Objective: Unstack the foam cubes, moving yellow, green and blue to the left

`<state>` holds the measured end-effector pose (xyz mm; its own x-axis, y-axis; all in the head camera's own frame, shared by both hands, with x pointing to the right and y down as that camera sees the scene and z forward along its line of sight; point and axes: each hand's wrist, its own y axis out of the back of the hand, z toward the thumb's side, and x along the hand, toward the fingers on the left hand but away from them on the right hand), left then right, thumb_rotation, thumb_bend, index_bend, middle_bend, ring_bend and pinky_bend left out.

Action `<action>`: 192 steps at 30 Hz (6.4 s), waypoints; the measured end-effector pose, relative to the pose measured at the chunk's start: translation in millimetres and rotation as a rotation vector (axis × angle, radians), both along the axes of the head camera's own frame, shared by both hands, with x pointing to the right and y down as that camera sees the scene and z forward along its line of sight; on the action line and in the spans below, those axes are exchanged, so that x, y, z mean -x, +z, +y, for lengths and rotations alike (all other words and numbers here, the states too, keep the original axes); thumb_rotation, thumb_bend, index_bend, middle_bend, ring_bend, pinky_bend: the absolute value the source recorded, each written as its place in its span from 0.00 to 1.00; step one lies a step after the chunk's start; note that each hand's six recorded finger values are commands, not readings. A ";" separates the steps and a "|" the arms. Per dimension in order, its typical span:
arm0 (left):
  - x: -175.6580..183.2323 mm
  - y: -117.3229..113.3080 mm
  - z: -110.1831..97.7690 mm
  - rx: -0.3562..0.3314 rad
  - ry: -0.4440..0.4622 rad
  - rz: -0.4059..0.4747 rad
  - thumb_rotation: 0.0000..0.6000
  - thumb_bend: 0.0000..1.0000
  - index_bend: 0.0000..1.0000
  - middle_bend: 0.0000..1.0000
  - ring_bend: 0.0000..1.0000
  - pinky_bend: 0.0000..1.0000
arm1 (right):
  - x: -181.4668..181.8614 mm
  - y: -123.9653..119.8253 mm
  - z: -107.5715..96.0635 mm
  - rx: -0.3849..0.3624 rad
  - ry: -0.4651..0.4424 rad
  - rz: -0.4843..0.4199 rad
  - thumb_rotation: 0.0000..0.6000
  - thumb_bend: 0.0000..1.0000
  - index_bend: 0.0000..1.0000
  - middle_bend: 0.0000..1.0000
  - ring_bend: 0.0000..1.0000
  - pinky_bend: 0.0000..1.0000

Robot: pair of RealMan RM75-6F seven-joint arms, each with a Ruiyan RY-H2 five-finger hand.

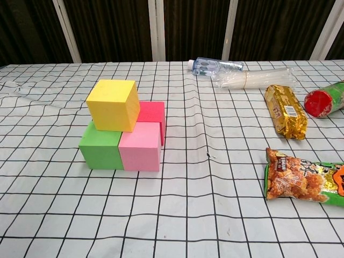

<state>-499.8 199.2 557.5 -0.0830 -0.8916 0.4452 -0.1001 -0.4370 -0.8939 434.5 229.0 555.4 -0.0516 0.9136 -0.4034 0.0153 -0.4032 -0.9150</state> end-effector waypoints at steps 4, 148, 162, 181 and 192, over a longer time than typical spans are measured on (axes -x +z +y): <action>1.5 5.8 -17.3 0.069 -0.003 -0.004 1.00 0.02 0.00 0.00 0.00 0.00 | 1.3 1.1 0.3 0.003 -0.004 0.001 1.00 0.06 0.17 0.02 0.07 0.00; -237.9 75.6 -59.6 0.384 0.545 0.014 1.00 0.00 0.00 0.21 0.16 0.26 | -5.5 2.9 -4.0 0.002 0.030 -0.032 1.00 0.06 0.17 0.02 0.07 0.00; -250.7 87.5 -60.4 0.394 0.554 0.007 1.00 0.00 0.00 0.14 0.15 0.23 | -7.3 2.0 -4.2 0.003 0.035 -0.038 1.00 0.06 0.17 0.02 0.07 0.00; -299.8 105.1 -65.1 0.372 0.611 0.088 1.00 0.00 0.01 0.19 0.16 0.26 | -10.2 0.9 -5.3 0.007 0.044 -0.040 1.00 0.06 0.17 0.02 0.11 0.00; -294.2 98.3 -57.6 0.353 0.642 0.034 1.00 0.01 0.06 0.44 0.41 0.47 | -11.6 -1.8 -5.2 0.001 0.050 -0.055 1.00 0.06 0.17 0.02 0.12 0.00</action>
